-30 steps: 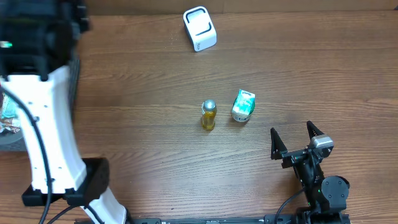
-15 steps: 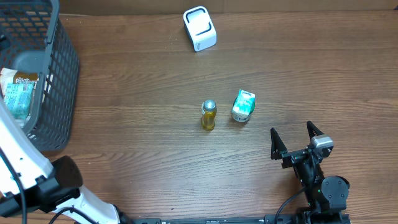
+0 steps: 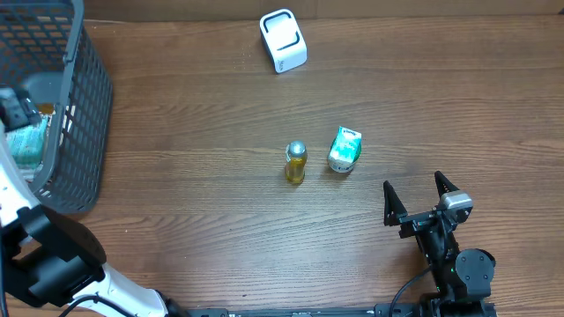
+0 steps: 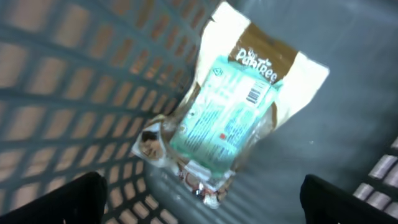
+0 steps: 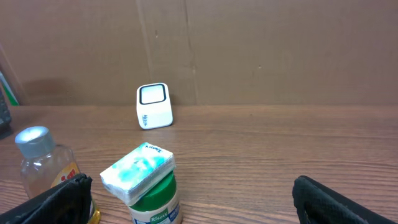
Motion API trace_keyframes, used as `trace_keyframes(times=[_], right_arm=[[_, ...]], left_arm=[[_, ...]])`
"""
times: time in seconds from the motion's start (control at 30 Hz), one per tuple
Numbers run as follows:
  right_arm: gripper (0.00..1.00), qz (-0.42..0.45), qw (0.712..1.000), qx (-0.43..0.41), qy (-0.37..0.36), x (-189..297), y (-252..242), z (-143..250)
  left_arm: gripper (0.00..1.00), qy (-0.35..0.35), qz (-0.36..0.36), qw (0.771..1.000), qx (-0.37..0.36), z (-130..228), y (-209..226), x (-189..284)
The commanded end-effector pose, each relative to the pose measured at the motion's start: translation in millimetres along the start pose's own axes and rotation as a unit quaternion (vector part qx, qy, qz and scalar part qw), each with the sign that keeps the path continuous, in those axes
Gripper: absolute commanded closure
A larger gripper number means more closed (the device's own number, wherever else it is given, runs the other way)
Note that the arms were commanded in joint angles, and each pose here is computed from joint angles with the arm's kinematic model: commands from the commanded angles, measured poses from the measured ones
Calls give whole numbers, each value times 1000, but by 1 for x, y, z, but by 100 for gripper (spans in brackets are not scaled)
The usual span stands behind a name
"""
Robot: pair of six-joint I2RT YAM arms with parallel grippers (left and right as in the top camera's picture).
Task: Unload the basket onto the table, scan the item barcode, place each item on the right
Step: 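Move the left gripper back into the grey basket, then grasp the green-and-brown snack packets in the basket with the left gripper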
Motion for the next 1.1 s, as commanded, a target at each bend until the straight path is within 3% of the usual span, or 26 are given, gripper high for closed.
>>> trace_keyframes(times=[0.0,0.3,0.57,1.07], right_arm=[[0,-3,1000,1,-1,0,1,2],[0,-3,1000,1,-1,0,1,2],[0,-3,1000,1,-1,0,1,2],[0,-3,1000,1,-1,0,1,2]], left_arm=[[0,11,13,998,-55,14,-5,-23],[0,-16,42,994,-97,17,-13,-64],[1,14,52,990,-127,29,-19,-111],[0,35,114,988,-97,44,8,-150]])
Point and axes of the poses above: each gripper's point midway between its finger pads, its own x axis back along the fingers, its own y axis along the line the jaws close on, z = x × y, the point moved 9 cm from there along x, back along the fingers, and after that the axes turned 11 degrees about x, right-handed, at the moved point
